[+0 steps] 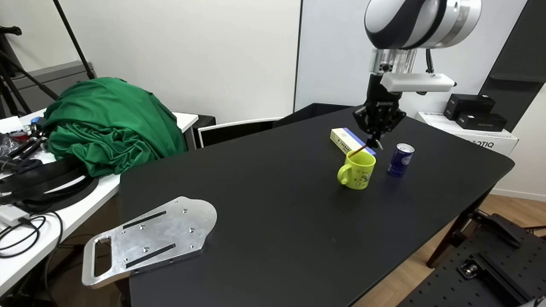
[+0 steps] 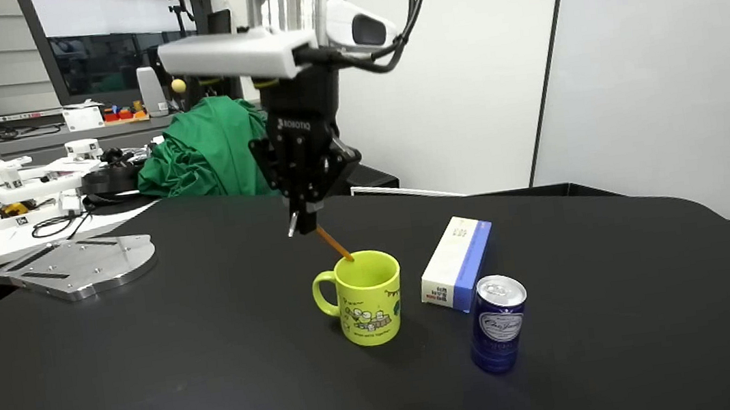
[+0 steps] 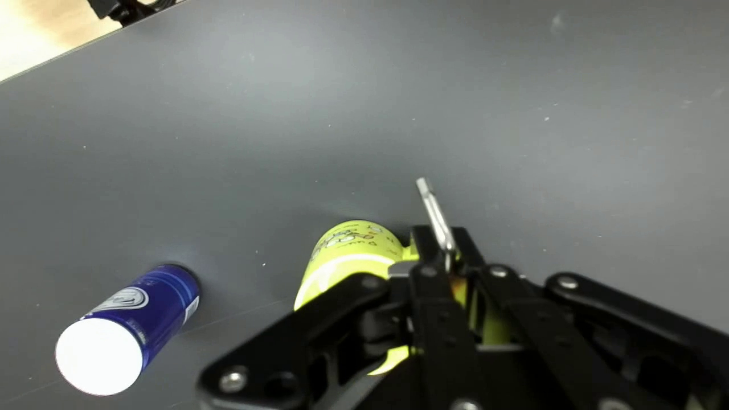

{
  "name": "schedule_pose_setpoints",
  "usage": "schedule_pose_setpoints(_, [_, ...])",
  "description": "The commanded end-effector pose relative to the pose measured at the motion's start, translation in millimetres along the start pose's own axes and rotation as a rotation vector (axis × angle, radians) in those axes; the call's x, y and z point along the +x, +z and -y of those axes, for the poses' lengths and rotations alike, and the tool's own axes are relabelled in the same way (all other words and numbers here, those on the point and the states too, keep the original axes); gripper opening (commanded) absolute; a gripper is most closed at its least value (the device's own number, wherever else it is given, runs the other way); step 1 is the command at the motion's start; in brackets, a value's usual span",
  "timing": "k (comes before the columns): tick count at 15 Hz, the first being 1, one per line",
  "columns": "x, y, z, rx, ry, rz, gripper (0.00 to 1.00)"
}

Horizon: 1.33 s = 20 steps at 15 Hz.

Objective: Take the Allen key out of the mug and put it on the table

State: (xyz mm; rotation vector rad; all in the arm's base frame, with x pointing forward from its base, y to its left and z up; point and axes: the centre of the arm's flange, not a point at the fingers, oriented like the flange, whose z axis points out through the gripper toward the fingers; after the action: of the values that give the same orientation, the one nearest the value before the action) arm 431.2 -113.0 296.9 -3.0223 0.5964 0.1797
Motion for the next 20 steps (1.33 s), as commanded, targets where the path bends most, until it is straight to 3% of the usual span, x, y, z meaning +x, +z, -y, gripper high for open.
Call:
schedule_pose_setpoints(1, [8,-47,9,0.074,-0.017,0.048,0.02])
schedule_pose_setpoints(6, [9,-90,23,0.131,-0.052,0.06,0.02])
schedule_pose_setpoints(11, [11,-53,48,0.203,-0.102,0.206,0.02])
schedule_pose_setpoints(14, [9,-19,66,0.202,-0.122,0.296,0.02])
schedule_pose_setpoints(16, [6,4,78,0.189,-0.154,0.286,0.02])
schedule_pose_setpoints(20, [5,49,100,0.159,-0.229,0.112,0.02])
